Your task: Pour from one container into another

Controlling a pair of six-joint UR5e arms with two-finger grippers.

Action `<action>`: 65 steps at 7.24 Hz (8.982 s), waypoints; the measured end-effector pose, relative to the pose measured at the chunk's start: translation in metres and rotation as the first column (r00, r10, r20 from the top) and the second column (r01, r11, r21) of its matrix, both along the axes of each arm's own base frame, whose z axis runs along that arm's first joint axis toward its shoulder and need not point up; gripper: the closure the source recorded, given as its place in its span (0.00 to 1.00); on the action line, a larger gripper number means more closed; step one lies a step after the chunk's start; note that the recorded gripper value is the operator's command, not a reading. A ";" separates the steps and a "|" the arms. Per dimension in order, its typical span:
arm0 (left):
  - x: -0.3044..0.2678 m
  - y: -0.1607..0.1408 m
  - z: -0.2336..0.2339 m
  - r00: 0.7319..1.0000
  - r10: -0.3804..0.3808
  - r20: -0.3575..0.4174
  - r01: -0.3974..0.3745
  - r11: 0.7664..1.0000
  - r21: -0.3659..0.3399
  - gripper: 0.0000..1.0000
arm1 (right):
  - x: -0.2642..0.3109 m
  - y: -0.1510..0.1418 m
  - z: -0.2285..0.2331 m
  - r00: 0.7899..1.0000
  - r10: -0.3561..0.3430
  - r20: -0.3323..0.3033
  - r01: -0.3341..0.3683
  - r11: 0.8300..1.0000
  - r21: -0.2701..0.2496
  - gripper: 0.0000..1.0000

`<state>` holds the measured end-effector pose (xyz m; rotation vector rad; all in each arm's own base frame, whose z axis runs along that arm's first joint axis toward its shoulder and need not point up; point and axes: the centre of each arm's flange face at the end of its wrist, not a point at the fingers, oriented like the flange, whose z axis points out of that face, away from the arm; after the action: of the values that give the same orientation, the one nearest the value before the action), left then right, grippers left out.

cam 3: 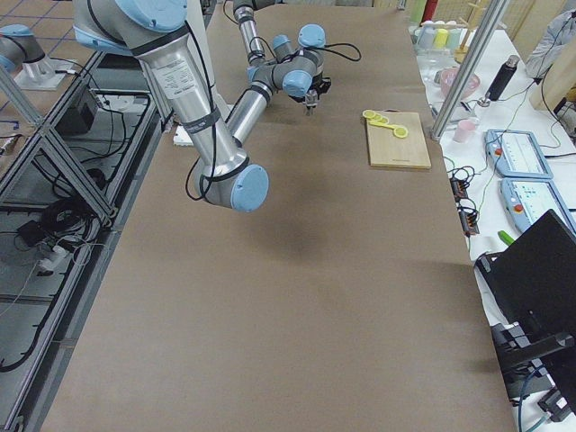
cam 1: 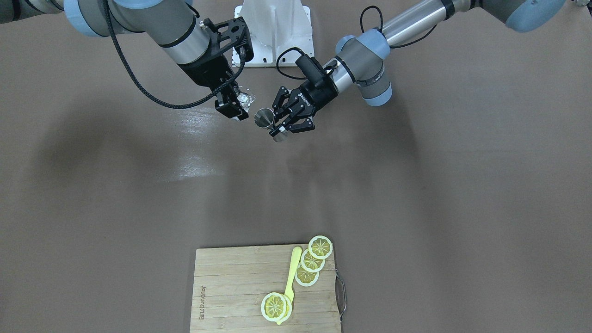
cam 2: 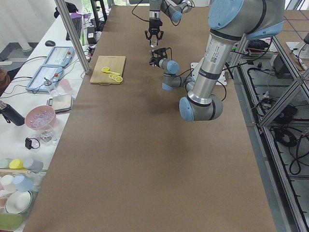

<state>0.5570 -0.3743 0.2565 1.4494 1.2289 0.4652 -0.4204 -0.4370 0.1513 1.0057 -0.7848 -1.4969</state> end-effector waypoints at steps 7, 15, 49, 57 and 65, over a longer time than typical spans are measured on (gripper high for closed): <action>0.001 0.000 -0.001 1.000 -0.003 0.005 0.003 1.000 0.006 1.00 | -0.009 -0.012 0.004 0.998 -0.001 -0.060 0.002 1.000 0.015 1.00; 0.001 0.000 -0.002 1.000 -0.003 0.005 0.003 1.000 0.006 1.00 | -0.016 -0.032 -0.009 0.995 0.001 -0.099 0.001 1.000 0.014 1.00; 0.009 -0.002 -0.006 1.000 -0.001 0.005 0.000 1.000 0.006 1.00 | -0.035 -0.005 -0.024 0.956 -0.004 -0.295 0.032 0.995 0.092 1.00; 0.009 -0.002 -0.006 1.000 0.000 0.005 0.000 1.000 0.006 1.00 | -0.047 -0.018 -0.038 0.928 0.021 -0.373 0.011 0.996 0.085 1.00; 0.009 -0.003 -0.005 1.000 -0.002 0.008 0.002 1.000 0.005 1.00 | -0.044 -0.012 -0.048 0.918 0.025 -0.397 0.021 0.994 0.110 1.00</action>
<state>0.5660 -0.3776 0.2510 1.4515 1.2205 0.4725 -0.4640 -0.4492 0.1037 0.7436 -0.4107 -1.6876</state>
